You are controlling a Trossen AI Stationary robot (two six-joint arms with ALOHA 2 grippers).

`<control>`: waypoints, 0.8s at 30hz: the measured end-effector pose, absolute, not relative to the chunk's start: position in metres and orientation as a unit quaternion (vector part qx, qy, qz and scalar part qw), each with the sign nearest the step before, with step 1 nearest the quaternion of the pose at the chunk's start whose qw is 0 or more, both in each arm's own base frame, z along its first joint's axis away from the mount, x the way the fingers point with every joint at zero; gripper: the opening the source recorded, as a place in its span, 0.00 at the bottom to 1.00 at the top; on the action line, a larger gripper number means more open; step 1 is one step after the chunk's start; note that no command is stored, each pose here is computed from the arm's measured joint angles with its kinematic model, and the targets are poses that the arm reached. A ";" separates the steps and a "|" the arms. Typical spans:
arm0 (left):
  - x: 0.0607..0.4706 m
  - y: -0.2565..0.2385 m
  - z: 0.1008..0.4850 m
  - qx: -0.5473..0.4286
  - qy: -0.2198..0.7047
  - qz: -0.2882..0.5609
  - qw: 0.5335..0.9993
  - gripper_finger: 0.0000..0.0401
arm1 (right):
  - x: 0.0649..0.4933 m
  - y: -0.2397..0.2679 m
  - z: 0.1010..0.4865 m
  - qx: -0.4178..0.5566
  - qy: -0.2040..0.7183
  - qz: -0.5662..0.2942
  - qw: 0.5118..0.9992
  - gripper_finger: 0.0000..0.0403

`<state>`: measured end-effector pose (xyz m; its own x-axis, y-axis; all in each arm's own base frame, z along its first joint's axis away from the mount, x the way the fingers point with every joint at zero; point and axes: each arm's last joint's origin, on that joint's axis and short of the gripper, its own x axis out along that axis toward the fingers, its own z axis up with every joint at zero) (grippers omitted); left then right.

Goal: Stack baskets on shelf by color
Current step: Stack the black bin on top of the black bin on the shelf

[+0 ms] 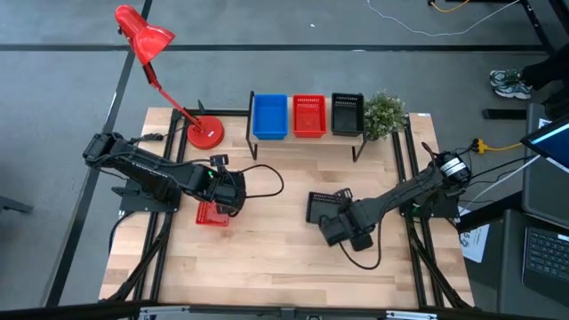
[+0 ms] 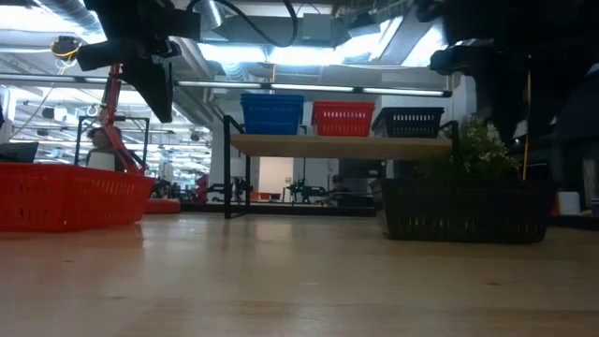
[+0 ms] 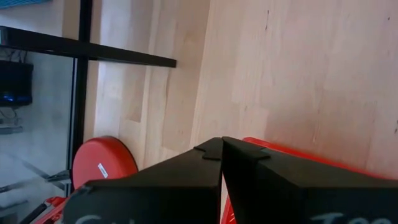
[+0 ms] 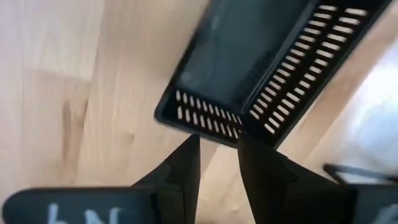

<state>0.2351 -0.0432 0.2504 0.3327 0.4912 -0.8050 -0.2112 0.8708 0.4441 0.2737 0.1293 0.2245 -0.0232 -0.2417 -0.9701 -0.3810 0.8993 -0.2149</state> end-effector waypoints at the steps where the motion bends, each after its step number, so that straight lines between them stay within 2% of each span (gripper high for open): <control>1: 0.235 -0.043 0.250 0.131 0.535 0.219 0.806 0.00 | 0.272 0.131 0.223 -0.233 0.713 0.066 0.658 0.27; 7: 0.235 -0.043 0.250 0.132 0.534 0.219 0.806 0.00 | 0.258 0.133 0.204 -0.306 0.723 0.129 0.605 0.27; 11: 0.235 -0.043 0.250 0.132 0.535 0.219 0.805 0.00 | 0.251 0.130 0.194 -0.351 0.724 0.119 0.582 0.27; 24: 0.236 -0.043 0.251 0.128 0.532 0.222 0.807 0.00 | 0.246 0.127 0.177 -0.383 0.715 0.135 0.570 0.27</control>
<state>0.2355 -0.0431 0.2506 0.3354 0.4943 -0.8020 -0.2219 0.8688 0.4427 0.2461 0.1268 0.1773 -0.0575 -0.3929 -0.9178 -0.7003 0.6710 -0.2434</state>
